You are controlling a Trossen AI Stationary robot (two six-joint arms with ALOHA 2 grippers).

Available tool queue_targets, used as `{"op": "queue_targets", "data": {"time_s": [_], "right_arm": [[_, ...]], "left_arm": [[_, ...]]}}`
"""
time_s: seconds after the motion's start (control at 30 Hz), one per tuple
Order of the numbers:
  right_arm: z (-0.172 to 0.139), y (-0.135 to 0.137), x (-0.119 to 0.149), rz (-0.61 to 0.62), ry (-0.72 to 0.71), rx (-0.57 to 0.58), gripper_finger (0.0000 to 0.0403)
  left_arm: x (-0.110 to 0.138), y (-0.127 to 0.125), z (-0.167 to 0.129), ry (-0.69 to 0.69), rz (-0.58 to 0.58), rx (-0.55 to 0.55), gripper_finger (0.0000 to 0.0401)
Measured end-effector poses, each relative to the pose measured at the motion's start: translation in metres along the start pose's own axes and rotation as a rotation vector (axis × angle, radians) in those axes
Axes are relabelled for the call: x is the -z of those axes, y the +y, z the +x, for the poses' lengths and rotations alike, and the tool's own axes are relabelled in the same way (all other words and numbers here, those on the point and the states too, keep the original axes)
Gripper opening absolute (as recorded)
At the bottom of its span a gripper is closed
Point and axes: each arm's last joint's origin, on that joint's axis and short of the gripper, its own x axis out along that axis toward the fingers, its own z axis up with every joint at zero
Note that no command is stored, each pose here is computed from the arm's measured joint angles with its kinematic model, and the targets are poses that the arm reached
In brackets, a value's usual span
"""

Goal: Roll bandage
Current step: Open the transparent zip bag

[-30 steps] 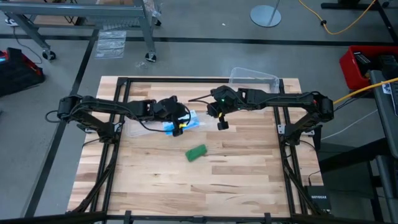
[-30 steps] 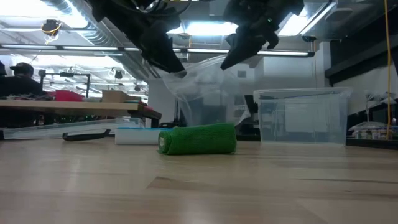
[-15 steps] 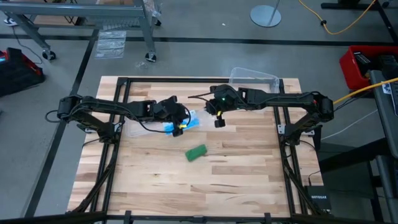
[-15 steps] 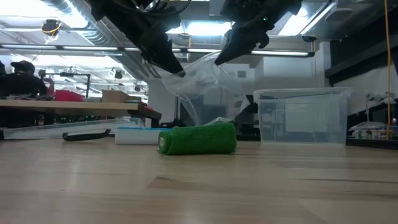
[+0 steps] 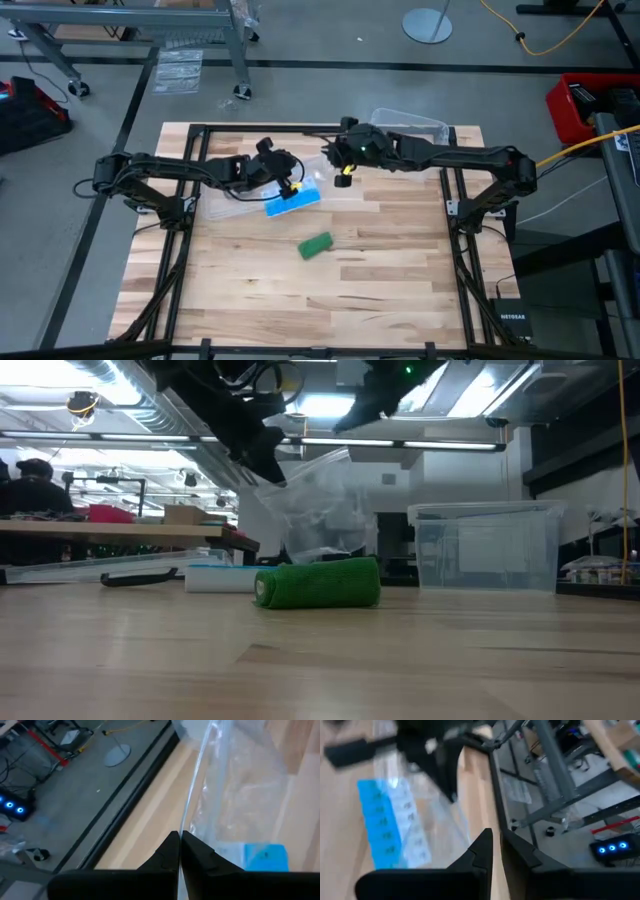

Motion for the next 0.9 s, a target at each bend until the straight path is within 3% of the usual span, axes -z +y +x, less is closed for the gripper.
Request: {"op": "queue_targets", "data": {"time_s": [0.1, 0.33, 0.63, 0.9], "right_arm": [[-0.005, -0.004, -0.009, 0.037, -0.053, -0.032, 0.004], [-0.006, 0.001, -0.011, 0.084, -0.134, -0.23, 0.004], [-0.001, 0.009, -0.011, 0.112, -0.113, -0.253, 0.004], [0.007, 0.031, -0.015, 0.052, -0.074, -0.238, 0.004]], "left_arm": [[-0.006, 0.001, 0.0, -0.055, -0.036, -0.009, 0.0], [-0.017, -0.009, -0.007, -0.162, -0.069, 0.02, 0.0], [-0.023, -0.028, -0.021, -0.238, -0.077, 0.088, 0.0], [-0.025, -0.031, -0.024, -0.265, -0.065, 0.093, 0.0]]}}
